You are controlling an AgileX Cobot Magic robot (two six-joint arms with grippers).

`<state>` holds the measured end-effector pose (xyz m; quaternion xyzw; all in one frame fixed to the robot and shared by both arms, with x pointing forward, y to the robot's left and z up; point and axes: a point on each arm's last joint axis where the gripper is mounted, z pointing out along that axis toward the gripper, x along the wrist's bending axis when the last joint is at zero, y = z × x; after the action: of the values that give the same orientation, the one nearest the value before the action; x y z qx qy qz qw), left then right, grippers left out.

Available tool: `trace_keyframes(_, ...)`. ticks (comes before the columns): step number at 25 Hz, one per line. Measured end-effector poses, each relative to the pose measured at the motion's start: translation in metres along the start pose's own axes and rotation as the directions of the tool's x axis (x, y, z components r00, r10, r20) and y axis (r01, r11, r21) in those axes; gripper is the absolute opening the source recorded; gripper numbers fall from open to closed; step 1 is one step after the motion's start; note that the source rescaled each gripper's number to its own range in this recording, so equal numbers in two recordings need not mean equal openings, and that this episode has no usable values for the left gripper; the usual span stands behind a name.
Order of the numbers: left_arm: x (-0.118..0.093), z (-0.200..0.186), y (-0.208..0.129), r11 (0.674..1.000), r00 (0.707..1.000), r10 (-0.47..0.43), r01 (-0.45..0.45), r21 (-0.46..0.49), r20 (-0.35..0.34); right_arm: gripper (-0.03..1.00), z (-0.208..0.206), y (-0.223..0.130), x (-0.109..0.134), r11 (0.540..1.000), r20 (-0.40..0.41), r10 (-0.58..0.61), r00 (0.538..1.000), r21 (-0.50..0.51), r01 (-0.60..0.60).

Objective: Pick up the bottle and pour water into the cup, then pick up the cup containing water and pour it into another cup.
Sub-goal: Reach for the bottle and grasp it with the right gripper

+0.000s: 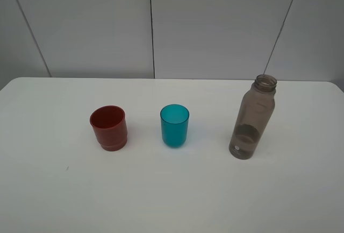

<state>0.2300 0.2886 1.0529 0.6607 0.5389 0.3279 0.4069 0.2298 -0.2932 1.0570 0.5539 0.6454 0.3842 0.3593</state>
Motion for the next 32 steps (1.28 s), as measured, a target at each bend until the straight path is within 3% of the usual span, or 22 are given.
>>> trace_keyframes(32,0.0000,0.0000,0.0000,1.000,1.000,0.000,0.000,0.000,0.000,1.00,0.0034,0.0042,-0.0008,1.000,0.002,0.012,1.000,0.021,-0.012)
